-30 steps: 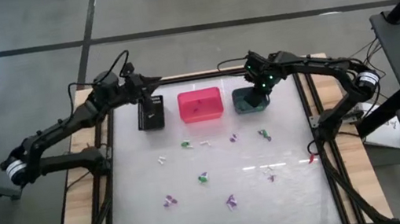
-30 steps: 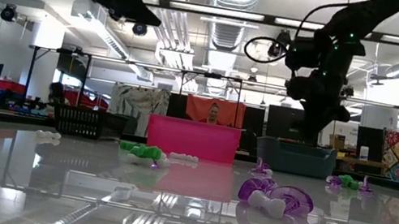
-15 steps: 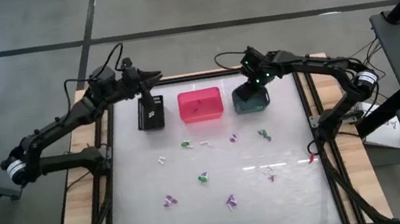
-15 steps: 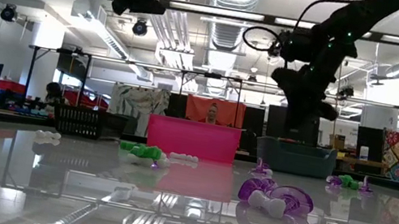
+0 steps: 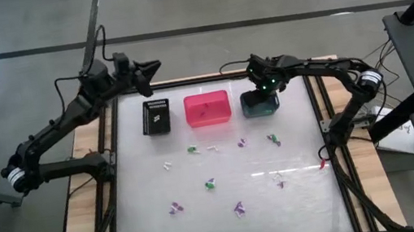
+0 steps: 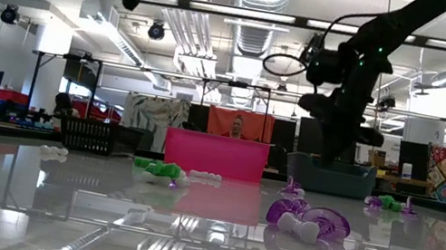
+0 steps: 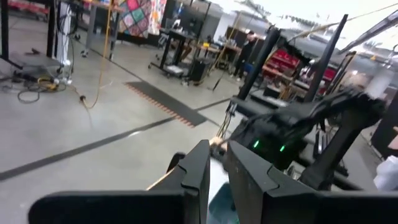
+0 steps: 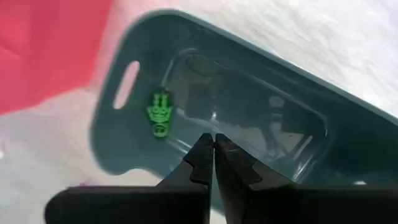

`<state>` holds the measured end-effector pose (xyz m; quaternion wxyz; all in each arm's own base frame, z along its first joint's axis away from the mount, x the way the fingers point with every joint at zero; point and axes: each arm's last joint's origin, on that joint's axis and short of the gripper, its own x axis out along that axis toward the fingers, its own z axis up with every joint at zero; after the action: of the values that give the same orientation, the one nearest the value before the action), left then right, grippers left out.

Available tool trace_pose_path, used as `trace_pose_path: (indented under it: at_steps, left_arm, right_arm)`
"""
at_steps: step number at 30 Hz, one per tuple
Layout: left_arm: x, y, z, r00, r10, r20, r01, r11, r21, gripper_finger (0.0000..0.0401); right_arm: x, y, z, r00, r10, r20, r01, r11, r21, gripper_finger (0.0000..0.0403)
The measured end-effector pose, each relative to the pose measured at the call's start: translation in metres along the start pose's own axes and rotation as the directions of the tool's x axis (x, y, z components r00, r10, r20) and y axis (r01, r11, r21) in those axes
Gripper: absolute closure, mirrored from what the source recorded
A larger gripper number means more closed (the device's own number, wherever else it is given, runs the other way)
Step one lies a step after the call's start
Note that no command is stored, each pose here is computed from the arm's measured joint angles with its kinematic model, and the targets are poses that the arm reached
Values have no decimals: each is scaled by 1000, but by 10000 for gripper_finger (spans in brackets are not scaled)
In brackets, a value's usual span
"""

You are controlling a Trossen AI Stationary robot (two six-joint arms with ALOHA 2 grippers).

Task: Sort Halloween decoration
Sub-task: Adjust the blue bin

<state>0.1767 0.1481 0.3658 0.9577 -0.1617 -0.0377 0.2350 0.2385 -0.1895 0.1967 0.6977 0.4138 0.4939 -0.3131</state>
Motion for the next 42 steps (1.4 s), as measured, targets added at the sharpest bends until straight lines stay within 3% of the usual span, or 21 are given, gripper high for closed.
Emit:
trace_pose_path:
  at_steps: [9, 14, 18, 22, 26, 28, 33, 37, 42]
  left_arm:
    - [-4, -10, 26, 997, -25, 71, 27, 999, -28, 363]
    - [-5, -11, 27, 997, -25, 72, 29, 998, -47, 363]
    - [-5, -10, 26, 998, -23, 65, 26, 998, -50, 363]
    - [-5, -10, 25, 998, -23, 54, 26, 998, -54, 363]
    - [-5, -11, 24, 997, -62, 34, 64, 997, -54, 363]
    - [-5, -12, 24, 996, -80, 27, 81, 995, -53, 363]
    - [-6, -14, 23, 990, -140, 4, 140, 989, -53, 363]
    - [-8, -16, 23, 980, -199, -16, 198, 979, -52, 363]
    - [-11, -17, 23, 975, -218, -32, 216, 975, -57, 363]
  right_arm:
    - [-5, -1, 4, 1000, 4, 7, -2, 987, -159, 394]
    - [-30, 8, 14, 996, 38, 83, -8, 943, -334, 394]
    - [-48, 14, 19, 992, 50, 112, 21, 830, -557, 386]
    - [-47, 14, 19, 996, 33, 84, 37, 696, -717, 348]
    - [-42, 11, 18, 997, 0, 76, 65, 519, -852, 305]
    - [-40, 10, 19, 997, 3, 83, 73, 459, -885, 294]
    - [-41, 1, 28, 991, 13, 134, 113, 462, -880, 288]
    - [-35, -8, 29, 996, -6, 84, 76, 496, -865, 293]
    - [-17, -12, 31, 999, -44, 16, 36, 509, -860, 295]
